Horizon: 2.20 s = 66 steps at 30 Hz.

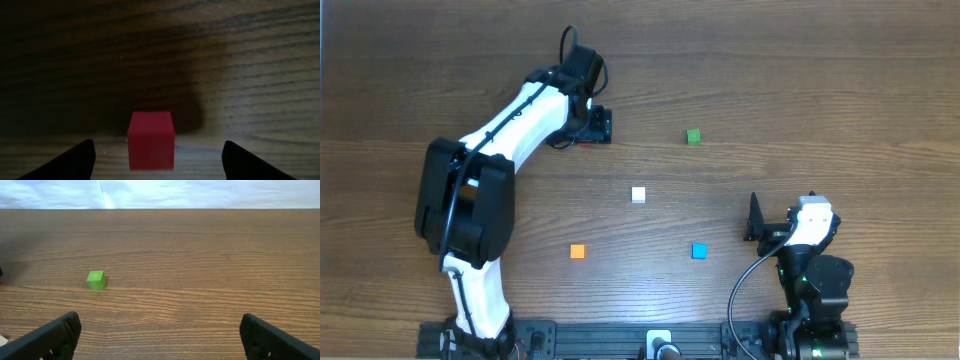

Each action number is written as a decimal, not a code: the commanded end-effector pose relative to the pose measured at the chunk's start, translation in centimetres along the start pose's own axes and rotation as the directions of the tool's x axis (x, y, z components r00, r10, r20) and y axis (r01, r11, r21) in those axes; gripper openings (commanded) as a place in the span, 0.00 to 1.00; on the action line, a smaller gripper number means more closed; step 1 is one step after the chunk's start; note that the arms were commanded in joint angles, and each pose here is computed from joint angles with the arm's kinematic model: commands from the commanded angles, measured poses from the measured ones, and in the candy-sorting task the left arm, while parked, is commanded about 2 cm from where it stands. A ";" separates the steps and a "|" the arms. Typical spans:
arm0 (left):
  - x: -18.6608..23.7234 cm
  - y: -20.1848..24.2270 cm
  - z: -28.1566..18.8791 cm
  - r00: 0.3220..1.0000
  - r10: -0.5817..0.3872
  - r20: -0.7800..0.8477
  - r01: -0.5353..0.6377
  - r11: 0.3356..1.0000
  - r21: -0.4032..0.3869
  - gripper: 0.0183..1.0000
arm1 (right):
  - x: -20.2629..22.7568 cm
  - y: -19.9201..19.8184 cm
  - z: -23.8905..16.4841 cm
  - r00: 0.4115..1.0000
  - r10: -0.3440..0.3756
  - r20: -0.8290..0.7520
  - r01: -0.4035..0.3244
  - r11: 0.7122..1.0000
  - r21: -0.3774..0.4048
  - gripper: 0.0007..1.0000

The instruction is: Stack Cubes

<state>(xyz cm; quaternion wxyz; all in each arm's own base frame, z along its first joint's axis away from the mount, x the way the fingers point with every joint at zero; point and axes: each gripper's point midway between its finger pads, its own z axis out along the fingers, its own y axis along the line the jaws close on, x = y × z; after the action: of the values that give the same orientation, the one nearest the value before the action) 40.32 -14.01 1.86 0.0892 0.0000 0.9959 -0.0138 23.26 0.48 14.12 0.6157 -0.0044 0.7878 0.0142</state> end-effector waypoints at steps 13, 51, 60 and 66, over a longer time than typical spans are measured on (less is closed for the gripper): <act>-0.5 0.6 1.4 0.998 -0.059 0.003 0.059 0.997 -0.040 0.42 | 0.2 0.0 0.0 1.000 -0.003 0.000 0.003 1.000 -0.002 0.99; 12.9 -11.1 -7.8 0.993 -0.109 0.034 0.109 0.994 0.004 0.02 | 0.2 0.0 0.0 1.000 -0.003 0.000 0.003 1.000 -0.002 0.99; 12.5 -10.9 -5.2 0.992 -0.123 0.015 0.124 0.992 -0.032 0.02 | 0.2 0.0 0.0 1.000 -0.003 0.000 0.003 1.000 -0.002 0.99; 12.7 -10.6 -3.8 0.993 -0.120 -0.002 0.120 0.991 -0.067 0.02 | 0.2 0.0 0.0 1.000 -0.003 0.000 0.003 1.000 -0.002 0.99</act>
<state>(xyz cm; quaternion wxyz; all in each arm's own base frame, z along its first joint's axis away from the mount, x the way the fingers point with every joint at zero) 26.89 -25.23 4.68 0.0868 -0.0528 0.9948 -0.0054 23.26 0.48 14.12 0.6157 -0.0045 0.7878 0.0141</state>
